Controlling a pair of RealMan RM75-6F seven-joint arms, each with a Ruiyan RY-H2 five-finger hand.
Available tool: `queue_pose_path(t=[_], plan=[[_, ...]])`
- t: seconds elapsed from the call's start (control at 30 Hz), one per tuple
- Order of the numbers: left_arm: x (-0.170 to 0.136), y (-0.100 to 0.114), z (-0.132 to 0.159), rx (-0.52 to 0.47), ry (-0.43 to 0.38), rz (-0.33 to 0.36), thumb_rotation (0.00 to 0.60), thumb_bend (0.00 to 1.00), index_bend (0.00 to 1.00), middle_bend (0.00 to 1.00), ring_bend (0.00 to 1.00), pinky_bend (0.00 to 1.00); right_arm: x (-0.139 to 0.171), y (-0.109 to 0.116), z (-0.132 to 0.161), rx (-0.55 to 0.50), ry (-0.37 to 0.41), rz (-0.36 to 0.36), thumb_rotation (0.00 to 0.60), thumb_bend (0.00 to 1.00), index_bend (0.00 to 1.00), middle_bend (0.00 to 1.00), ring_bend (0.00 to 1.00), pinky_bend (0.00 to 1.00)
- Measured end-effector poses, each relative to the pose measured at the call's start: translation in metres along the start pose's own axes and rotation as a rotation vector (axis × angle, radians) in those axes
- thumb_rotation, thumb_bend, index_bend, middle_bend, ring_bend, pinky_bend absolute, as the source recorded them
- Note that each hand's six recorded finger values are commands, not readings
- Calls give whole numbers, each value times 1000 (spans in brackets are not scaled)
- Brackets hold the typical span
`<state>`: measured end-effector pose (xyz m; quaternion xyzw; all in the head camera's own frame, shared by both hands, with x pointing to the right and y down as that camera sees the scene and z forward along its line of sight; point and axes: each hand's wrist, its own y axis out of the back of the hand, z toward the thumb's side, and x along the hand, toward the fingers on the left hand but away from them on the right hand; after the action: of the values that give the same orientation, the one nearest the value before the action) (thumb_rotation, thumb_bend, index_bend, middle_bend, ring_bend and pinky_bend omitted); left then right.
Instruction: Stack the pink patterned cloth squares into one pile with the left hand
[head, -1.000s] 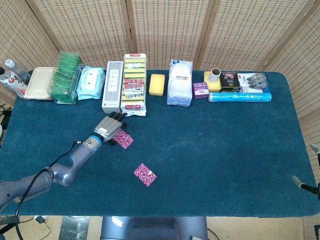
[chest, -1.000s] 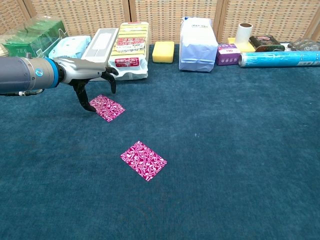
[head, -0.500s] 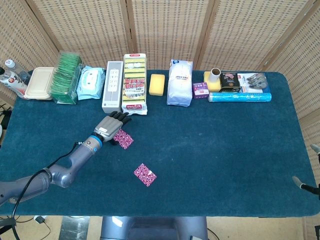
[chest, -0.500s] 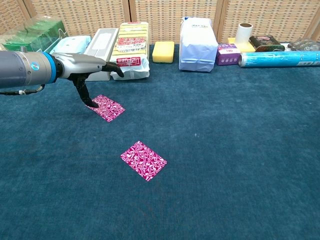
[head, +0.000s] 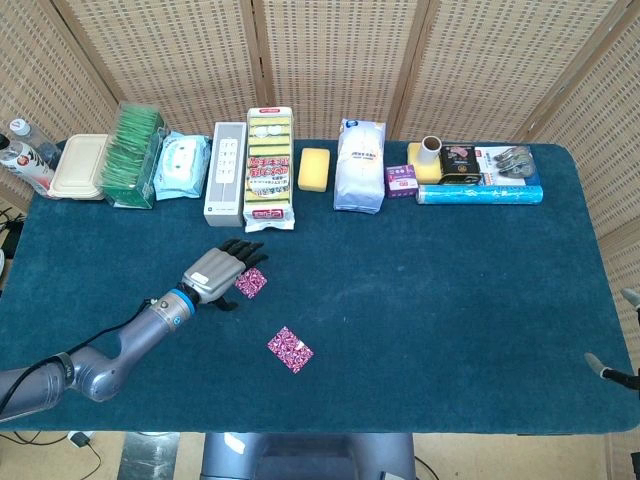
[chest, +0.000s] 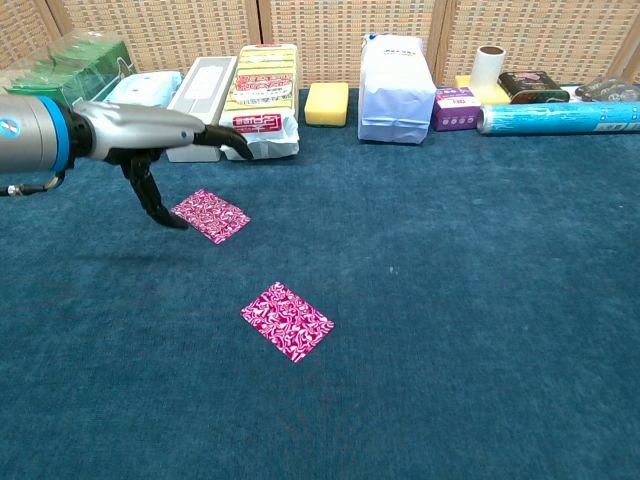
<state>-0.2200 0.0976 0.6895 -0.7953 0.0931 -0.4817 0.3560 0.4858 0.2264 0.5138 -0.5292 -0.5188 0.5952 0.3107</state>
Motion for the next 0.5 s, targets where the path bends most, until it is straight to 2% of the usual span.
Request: queue_pose_path(t=[0.27, 0.5], plan=[[0, -16, 34, 10, -75, -80, 600, 193, 71, 0, 0, 31, -2, 1, -2, -4, -8, 1, 600, 41, 137, 54, 0, 0], [0, -24, 63, 28, -132, -118, 600, 191, 75, 0, 0, 31, -3, 1, -5, -10, -14, 1, 600, 42, 136, 54, 0, 0]])
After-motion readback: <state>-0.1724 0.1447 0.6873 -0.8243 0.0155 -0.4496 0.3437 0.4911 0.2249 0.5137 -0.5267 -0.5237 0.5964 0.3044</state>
